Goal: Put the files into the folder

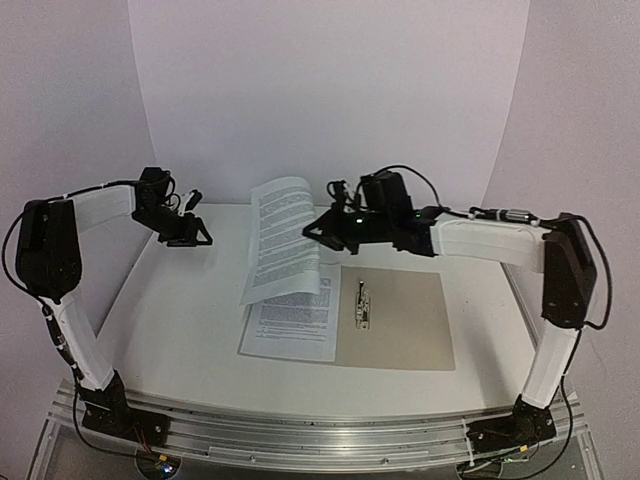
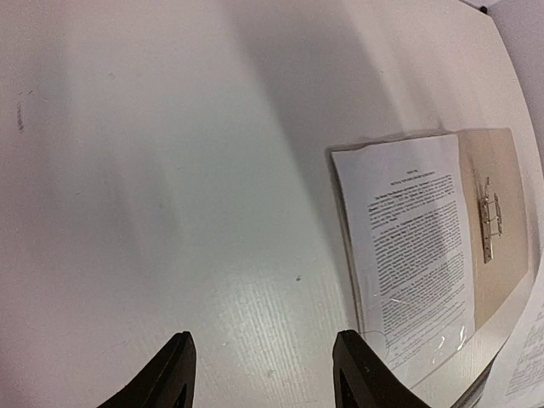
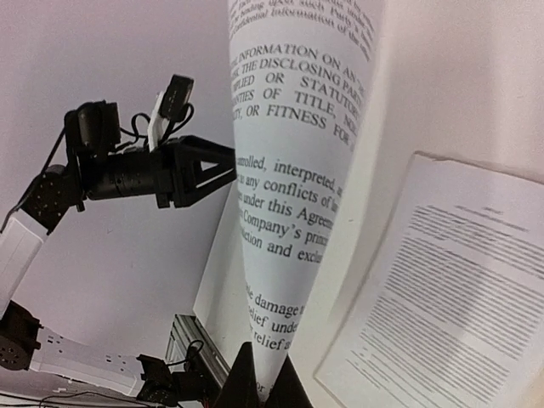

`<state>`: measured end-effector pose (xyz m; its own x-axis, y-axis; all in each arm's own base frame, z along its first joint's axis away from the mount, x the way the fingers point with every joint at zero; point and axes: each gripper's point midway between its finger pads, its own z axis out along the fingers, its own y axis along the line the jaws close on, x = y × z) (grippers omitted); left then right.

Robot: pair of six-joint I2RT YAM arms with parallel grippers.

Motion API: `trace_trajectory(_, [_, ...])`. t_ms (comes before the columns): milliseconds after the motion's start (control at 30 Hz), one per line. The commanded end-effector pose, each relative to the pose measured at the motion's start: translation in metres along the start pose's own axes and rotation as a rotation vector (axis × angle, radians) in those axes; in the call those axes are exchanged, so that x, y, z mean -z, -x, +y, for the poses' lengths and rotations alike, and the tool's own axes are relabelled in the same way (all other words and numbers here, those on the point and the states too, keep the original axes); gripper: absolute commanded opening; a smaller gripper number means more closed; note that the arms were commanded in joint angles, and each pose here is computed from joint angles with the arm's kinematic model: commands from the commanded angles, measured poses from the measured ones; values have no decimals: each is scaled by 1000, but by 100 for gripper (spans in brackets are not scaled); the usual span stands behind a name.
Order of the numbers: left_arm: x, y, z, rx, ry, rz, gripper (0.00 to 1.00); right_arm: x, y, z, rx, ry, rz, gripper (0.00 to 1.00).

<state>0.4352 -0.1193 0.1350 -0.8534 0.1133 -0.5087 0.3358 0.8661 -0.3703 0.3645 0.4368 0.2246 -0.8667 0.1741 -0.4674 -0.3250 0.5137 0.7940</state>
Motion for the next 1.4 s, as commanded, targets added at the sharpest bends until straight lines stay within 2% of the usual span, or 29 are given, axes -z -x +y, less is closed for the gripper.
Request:
trace_trajectory(0, [-17,17,-48,-149,-26,-3,56,88,20,-44,-18,-66,-56,4])
trace_trajectory(133, [-49,8,-102,-261,-71,40,56,153,10,-105,-82,-218,-44,4])
trace_trajectory(267, [-78,-11,-148,-340,-119,96,56,196,-8,-152,-95,-372,19,4])
trace_trajectory(467, [-107,-48,-176,-400,-159,187,57,232,-15,-192,-130,-444,58,4])
trace_trajectory(767, [-136,-90,-164,-364,-149,292,57,217,-44,-205,-194,-325,183,4])
trace_trajectory(1000, [-149,-113,-155,-291,-143,343,57,206,-50,-202,-252,-223,177,4])
trace_trajectory(1367, [-152,-127,-146,-235,-118,371,57,194,-54,-213,-291,-191,174,4])
